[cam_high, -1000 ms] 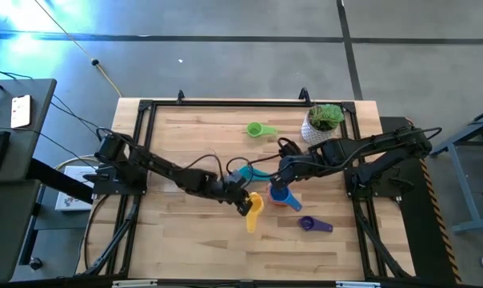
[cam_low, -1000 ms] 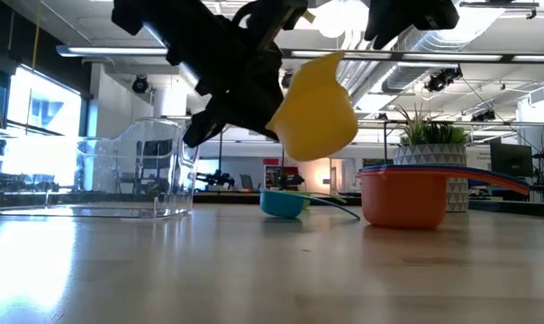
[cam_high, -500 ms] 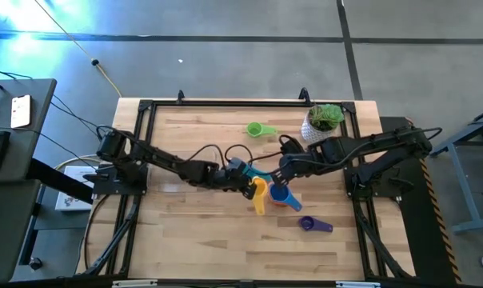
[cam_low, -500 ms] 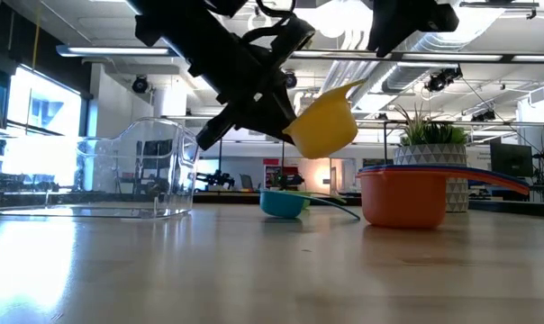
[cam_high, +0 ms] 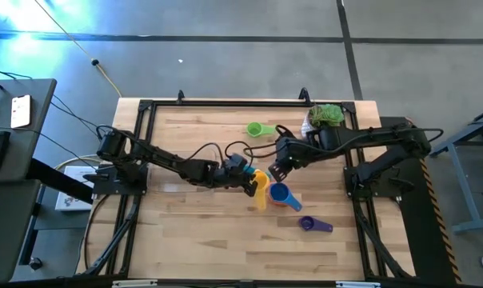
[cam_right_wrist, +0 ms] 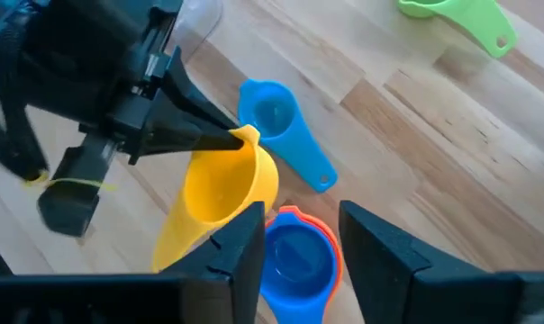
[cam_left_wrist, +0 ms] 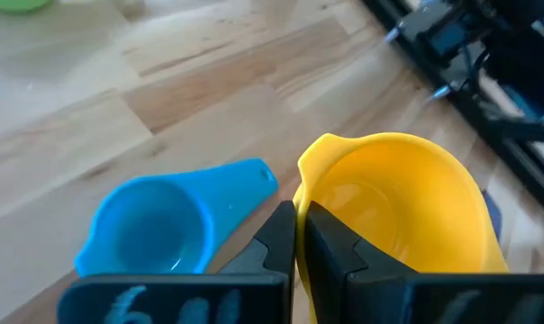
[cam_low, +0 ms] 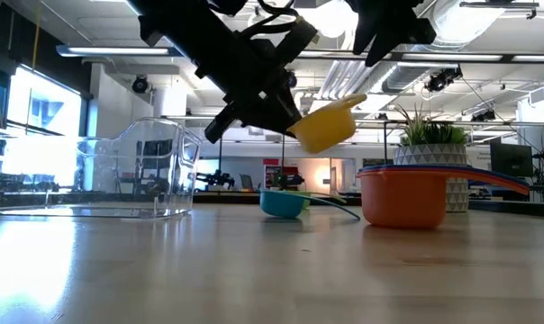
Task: Nest measuring cups in basket
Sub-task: Stack the yellow measuring cup into the blue stacked measuring cups
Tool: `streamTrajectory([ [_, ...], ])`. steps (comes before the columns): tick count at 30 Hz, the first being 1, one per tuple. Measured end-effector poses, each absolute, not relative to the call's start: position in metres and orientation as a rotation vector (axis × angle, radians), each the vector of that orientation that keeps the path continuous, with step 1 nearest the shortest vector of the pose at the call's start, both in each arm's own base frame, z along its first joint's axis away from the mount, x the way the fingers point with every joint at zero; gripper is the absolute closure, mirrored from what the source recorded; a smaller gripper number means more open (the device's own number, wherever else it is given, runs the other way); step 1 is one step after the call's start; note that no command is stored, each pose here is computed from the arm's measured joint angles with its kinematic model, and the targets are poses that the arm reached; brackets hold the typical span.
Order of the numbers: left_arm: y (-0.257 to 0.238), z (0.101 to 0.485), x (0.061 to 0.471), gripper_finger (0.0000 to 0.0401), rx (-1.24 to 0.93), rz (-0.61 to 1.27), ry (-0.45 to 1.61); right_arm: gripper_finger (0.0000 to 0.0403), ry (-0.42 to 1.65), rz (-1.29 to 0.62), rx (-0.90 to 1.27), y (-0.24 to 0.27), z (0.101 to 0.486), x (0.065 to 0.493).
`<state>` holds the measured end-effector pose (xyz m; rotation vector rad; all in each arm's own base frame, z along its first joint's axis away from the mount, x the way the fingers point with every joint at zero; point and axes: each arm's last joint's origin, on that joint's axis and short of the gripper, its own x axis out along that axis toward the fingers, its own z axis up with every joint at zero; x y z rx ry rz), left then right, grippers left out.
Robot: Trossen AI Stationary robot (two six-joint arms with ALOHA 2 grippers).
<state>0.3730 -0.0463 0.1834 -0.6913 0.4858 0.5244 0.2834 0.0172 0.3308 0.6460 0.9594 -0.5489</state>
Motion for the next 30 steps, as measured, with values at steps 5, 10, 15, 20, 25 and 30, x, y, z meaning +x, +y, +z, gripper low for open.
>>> streamTrajectory([
  [5,-0.045,0.191,0.378,0.0396,-0.685,0.515,0.457,0.0252,0.968,-0.59,0.675,0.008,0.325,0.289],
  [10,-0.041,0.215,0.389,0.0396,-0.575,0.497,0.475,0.0254,1.034,-0.593,0.691,0.005,0.309,0.301],
  [15,-0.03,0.231,0.392,0.0396,-0.492,0.532,0.557,0.0261,1.037,-0.604,0.705,0.008,0.302,0.308],
  [20,-0.02,0.233,0.392,0.0396,-0.462,0.562,0.592,0.0269,1.011,-0.629,0.72,0.009,0.303,0.309],
  [25,-0.016,0.234,0.393,0.0396,-0.475,0.568,0.568,0.027,1.02,-0.633,0.715,0.01,0.298,0.314],
  [30,-0.016,0.238,0.397,0.0396,-0.444,0.537,0.528,0.027,1.029,-0.64,0.706,0.01,0.293,0.317],
])
